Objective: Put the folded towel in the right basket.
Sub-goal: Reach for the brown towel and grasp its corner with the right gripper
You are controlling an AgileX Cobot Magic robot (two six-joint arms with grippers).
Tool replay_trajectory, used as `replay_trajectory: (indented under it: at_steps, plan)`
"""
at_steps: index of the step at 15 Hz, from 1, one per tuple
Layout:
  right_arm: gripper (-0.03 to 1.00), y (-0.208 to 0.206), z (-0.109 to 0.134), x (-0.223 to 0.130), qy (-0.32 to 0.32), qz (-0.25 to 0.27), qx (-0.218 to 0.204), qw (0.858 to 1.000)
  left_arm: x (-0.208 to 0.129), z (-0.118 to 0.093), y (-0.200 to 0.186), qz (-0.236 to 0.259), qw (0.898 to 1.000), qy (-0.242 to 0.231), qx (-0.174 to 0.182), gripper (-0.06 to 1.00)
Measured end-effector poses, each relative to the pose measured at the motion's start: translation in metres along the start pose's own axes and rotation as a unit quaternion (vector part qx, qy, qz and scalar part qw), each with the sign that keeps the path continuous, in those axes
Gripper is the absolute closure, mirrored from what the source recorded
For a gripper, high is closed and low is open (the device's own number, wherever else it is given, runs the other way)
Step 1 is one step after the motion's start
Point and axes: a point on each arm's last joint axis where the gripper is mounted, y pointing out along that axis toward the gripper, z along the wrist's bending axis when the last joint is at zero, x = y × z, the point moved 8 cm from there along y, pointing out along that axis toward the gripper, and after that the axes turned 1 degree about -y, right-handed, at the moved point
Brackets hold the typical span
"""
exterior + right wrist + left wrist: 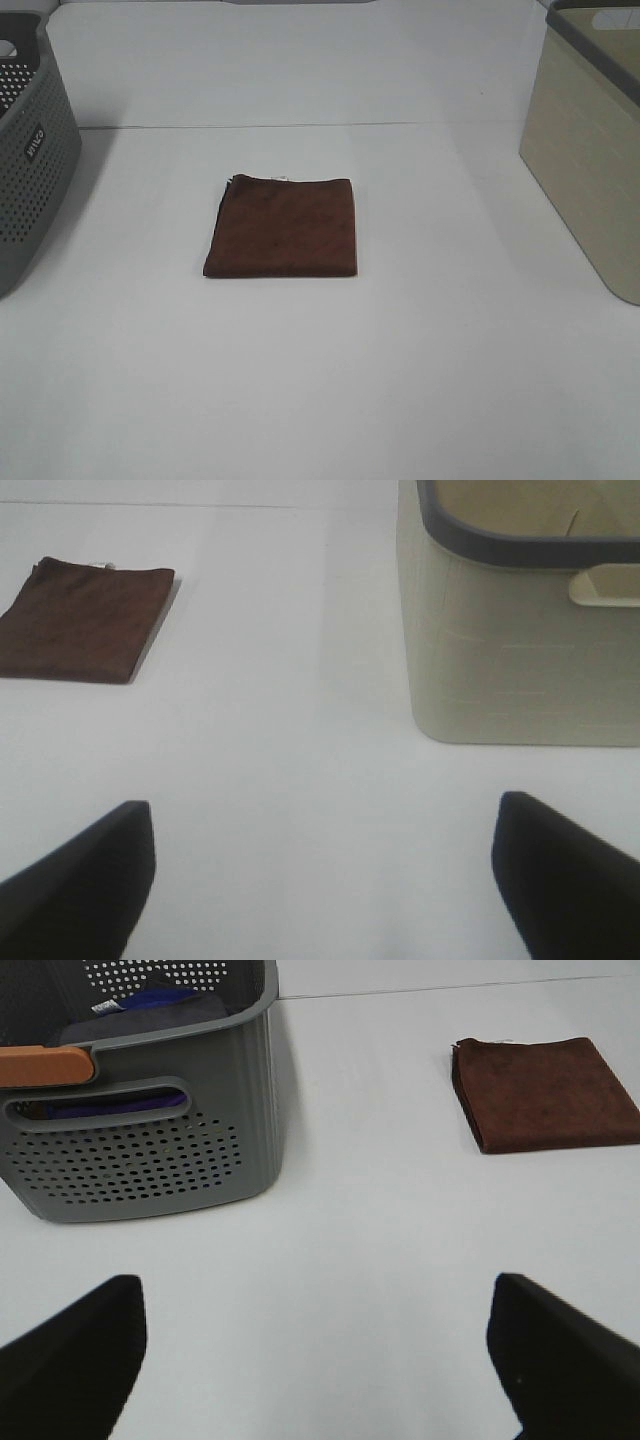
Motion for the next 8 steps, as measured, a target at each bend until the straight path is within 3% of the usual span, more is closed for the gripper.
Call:
replay_trajectory:
  at_steps: [2,4,8]
  plan:
    - [0.12,0.011,-0.003,0.015,0.008,0.013,0.001,1.0,0.0,0.0,0.0,0.0,1.0,0.0,0.0,0.07]
    - [0.14,0.032,-0.004,0.027,0.031,0.063,0.014,0.997,0.0,0.0,0.0,0.0,1.0,0.0,0.0,0.07]
    - [0.19,0.082,0.006,0.044,0.084,0.164,0.074,0.98,0.0,0.0,0.0,0.0,1.0,0.0,0.0,0.07]
